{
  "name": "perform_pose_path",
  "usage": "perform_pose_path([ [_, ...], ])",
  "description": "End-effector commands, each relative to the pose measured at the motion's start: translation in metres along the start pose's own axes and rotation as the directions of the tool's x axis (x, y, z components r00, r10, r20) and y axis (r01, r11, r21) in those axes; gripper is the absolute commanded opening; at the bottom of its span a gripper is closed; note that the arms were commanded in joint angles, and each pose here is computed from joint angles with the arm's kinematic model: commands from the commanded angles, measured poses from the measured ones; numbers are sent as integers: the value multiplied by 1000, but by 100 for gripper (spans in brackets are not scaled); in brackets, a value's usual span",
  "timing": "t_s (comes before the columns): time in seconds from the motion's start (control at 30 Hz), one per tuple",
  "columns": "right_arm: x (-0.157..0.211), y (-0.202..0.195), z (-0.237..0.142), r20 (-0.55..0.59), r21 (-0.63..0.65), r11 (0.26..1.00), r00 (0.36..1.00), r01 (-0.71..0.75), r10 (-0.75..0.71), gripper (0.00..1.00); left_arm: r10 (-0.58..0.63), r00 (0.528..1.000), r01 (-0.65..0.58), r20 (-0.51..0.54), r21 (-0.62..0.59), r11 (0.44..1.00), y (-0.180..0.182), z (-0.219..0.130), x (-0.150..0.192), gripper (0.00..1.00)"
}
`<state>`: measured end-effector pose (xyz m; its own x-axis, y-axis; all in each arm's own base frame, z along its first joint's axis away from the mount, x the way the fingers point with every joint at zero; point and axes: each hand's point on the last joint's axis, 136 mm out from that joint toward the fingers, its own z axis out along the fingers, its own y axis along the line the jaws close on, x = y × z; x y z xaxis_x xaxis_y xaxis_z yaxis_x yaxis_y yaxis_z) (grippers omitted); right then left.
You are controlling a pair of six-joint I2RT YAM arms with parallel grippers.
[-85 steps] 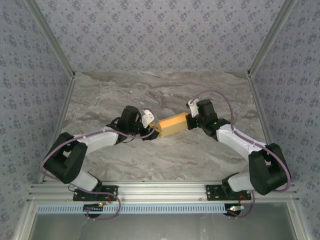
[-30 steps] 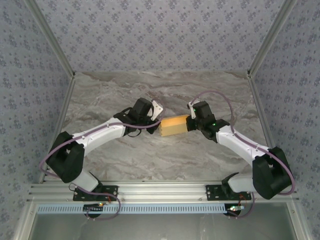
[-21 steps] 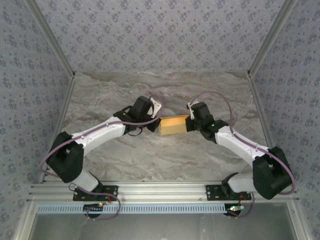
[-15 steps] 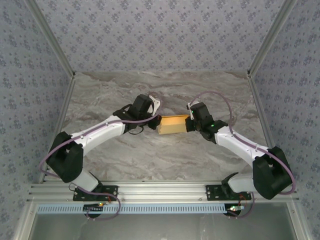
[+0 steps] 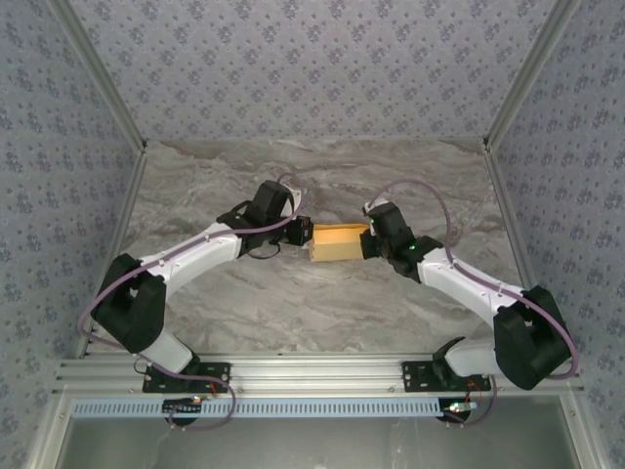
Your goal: Fold the paper box
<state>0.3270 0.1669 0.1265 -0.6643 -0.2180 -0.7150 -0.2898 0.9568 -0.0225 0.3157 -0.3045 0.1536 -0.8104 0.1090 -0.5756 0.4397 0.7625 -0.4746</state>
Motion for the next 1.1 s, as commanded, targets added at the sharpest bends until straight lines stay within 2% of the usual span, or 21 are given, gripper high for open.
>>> perform_pose_path([
  [0.0,6,7,-3,-11,-20,1000,1000,3,-3,0,-46,999,45,9,95,994,-14,1,-6,0],
  [0.57,8,16,0,-43,-24,999,999,28,-29,0,-228,972,232,-50,125,965,-3,17,4,0],
  [1.07,7,14,1,-54,-4,999,998,46,-46,0,-320,946,323,-47,172,930,-2,21,-6,0],
])
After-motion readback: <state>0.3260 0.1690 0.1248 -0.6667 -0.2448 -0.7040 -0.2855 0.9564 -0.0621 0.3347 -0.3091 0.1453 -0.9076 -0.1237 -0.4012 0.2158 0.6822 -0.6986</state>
